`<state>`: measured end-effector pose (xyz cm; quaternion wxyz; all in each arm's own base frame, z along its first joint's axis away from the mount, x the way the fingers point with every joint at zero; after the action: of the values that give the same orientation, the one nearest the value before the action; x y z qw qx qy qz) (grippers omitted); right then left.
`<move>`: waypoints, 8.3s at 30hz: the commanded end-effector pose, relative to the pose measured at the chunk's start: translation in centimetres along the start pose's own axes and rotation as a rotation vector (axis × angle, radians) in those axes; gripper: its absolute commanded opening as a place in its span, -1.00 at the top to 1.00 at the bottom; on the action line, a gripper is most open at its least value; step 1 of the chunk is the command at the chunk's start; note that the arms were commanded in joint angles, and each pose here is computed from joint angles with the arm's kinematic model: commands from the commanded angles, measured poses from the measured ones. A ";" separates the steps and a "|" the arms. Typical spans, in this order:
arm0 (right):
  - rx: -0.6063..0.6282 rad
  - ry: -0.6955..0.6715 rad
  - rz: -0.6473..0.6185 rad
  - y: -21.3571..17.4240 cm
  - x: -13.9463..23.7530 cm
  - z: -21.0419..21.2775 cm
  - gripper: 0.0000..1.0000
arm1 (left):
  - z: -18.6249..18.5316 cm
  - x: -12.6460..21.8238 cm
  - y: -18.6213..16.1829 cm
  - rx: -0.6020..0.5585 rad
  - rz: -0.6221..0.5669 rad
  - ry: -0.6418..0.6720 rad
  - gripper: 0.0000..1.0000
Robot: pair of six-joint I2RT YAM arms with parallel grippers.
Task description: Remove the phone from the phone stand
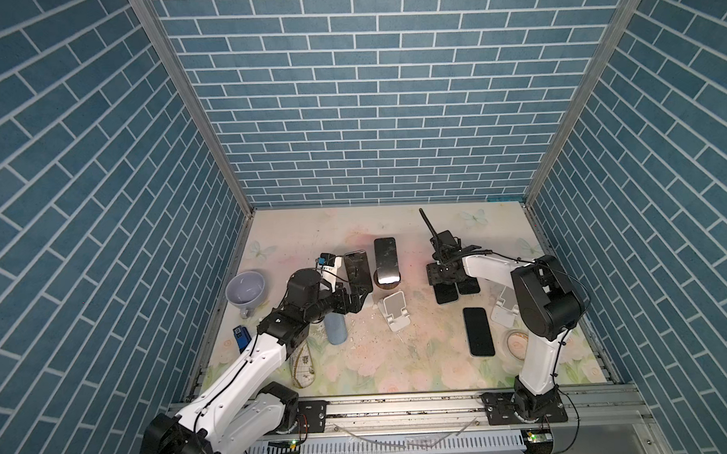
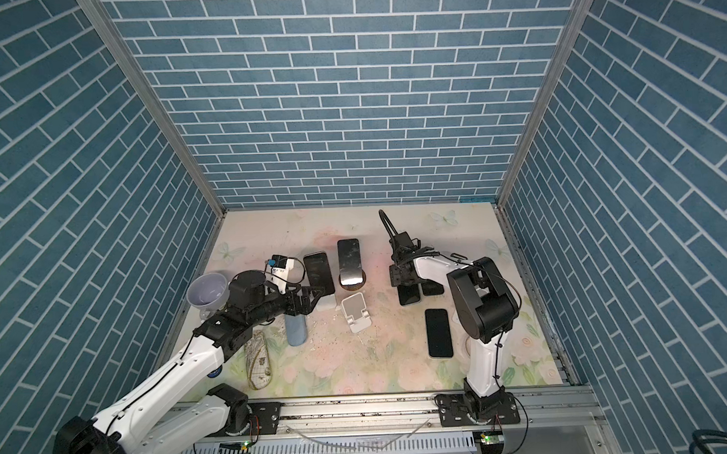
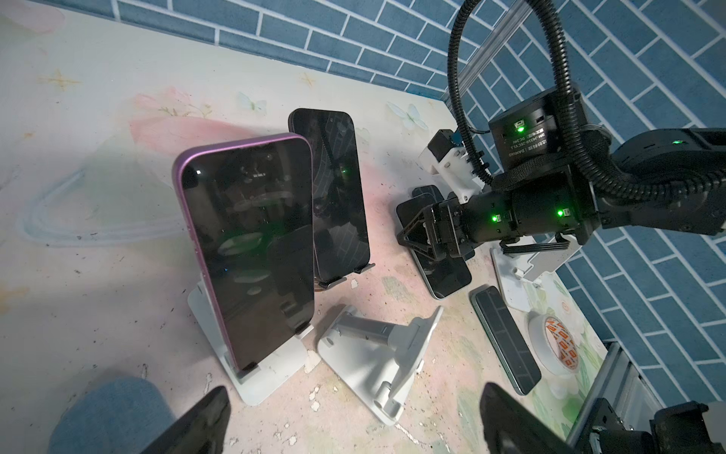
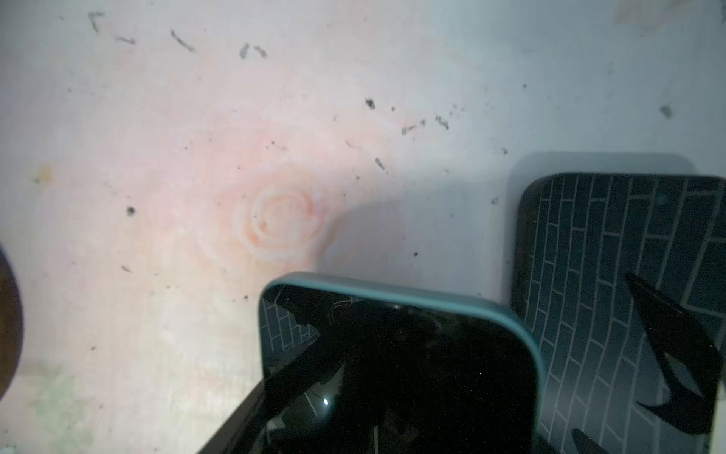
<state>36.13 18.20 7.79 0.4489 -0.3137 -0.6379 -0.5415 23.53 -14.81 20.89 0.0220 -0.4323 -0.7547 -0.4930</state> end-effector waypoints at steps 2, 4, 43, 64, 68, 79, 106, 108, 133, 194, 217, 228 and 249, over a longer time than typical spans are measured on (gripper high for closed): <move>-0.003 -0.001 -0.003 0.8 -0.8 0.2 -0.15 | -0.2 0.1 1.0 0.001 -0.025 0.002 -0.99; -0.007 -0.005 0.004 0.6 -1.0 0.1 -0.16 | -0.2 0.1 1.0 0.001 -0.024 0.002 -0.99; -0.048 -0.045 0.105 -1.8 -1.8 -0.4 -0.49 | 0.1 0.1 0.3 0.015 -0.023 0.002 -0.99; -0.039 -0.030 0.087 -1.7 -1.8 -0.3 -0.72 | -2.0 2.4 1.2 -0.014 -0.050 0.129 -0.99; -0.044 -0.023 0.044 -0.7 -0.8 -0.2 -0.87 | -3.0 2.7 1.3 -0.038 -0.068 0.208 -0.99; -0.031 0.044 -0.133 2.3 4.0 0.2 -0.97 | -4.8 1.4 0.3 0.015 -0.116 0.496 -0.99; -0.153 -0.091 -0.315 1.6 12.2 -6.4 -0.97 | -11.5 -6.4 -2.9 0.231 -0.045 0.670 -0.99; -0.159 -0.089 -0.309 1.3 12.0 -6.7 -0.97 | -11.5 -7.0 -3.2 0.253 -0.027 0.656 -0.99; -0.211 -0.027 -0.299 -0.1 11.2 -8.4 -0.97 | -9.0 -12.4 -5.8 0.284 0.021 0.827 -0.96; -0.231 0.016 -0.276 0.3 10.7 -8.3 -0.97 | -11.3 -2.5 -0.6 0.058 -0.083 0.833 -0.13; -0.256 0.071 -0.300 1.0 12.4 -7.8 -0.97 | 0.0 5.0 2.2 0.151 -0.081 0.979 -0.23; -0.274 0.117 -0.300 1.9 12.6 -7.2 -0.97 | 4.7 2.8 6.0 0.007 -0.040 0.917 -0.29; -0.245 0.162 -0.331 4.0 14.4 -4.5 -0.96 | 11.5 -3.0 9.9 -0.115 -0.050 0.634 -0.30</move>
<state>34.40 13.02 21.35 0.3699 -0.2114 -0.5785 -0.6955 35.19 -6.43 20.30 0.2591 -0.2382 -0.6862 -0.6366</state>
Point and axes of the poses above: each gripper's point midway between its finger pads, its own x axis back along the fingers, its own z axis along the line the jaws close on, y = z × x, the point moved 6 cm from there along x, back along the fingers, and after that the axes turned 3 degrees about x, right-handed, at the moved point
